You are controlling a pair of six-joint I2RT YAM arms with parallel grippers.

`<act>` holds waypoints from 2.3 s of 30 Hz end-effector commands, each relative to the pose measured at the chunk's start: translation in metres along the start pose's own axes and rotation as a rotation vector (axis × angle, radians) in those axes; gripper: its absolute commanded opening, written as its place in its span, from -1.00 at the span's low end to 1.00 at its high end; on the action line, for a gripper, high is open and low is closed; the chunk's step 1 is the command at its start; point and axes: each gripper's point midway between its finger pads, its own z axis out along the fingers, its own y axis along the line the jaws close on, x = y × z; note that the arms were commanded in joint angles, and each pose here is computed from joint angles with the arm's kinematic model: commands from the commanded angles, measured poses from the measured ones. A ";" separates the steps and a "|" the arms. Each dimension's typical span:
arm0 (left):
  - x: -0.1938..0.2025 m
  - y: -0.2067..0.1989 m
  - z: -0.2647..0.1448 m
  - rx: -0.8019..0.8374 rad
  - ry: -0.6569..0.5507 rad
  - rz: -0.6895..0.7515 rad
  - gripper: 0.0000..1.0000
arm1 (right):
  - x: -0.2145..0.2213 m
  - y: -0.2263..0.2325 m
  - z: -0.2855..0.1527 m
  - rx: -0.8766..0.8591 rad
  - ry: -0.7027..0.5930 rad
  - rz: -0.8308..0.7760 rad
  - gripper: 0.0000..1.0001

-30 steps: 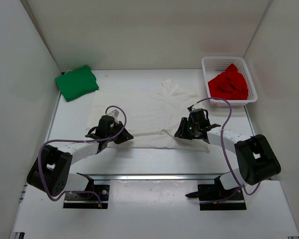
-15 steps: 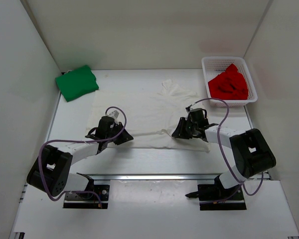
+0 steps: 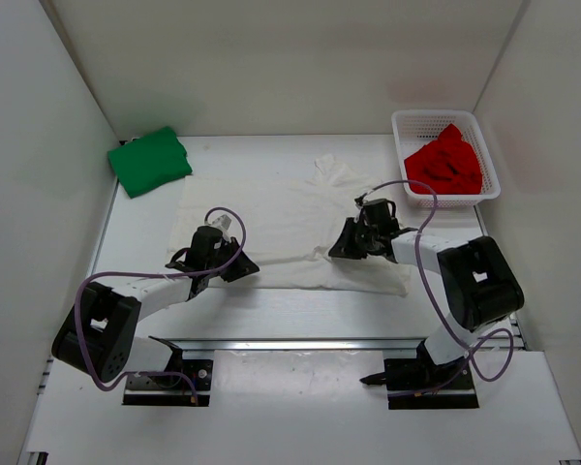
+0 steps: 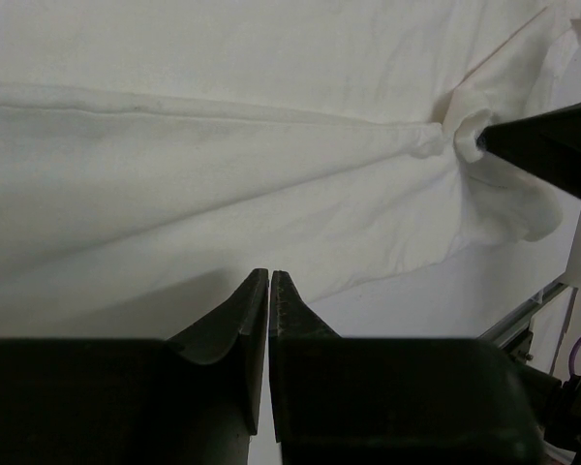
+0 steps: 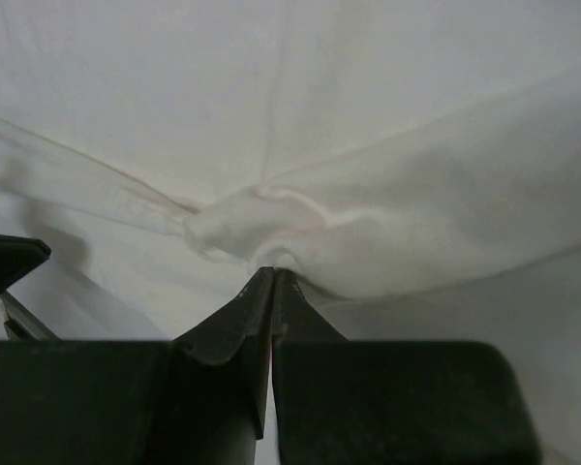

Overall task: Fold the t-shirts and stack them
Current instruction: Fold the flattened tshirt in 1/3 of the way, then grap the side of the flattened tshirt furthest away from the robot with both arms

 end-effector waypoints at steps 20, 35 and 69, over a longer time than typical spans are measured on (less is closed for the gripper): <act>-0.004 -0.013 -0.004 0.035 -0.025 0.027 -0.67 | -0.107 0.055 0.031 0.064 -0.149 -0.243 -0.22; 0.013 0.002 0.002 -0.040 0.038 0.081 -0.67 | 0.014 -0.023 -0.032 0.157 -0.108 -0.126 -1.00; -0.013 -0.019 -0.023 0.061 0.015 -0.001 -0.60 | -0.170 -0.010 -0.030 0.164 -0.328 -0.174 -1.00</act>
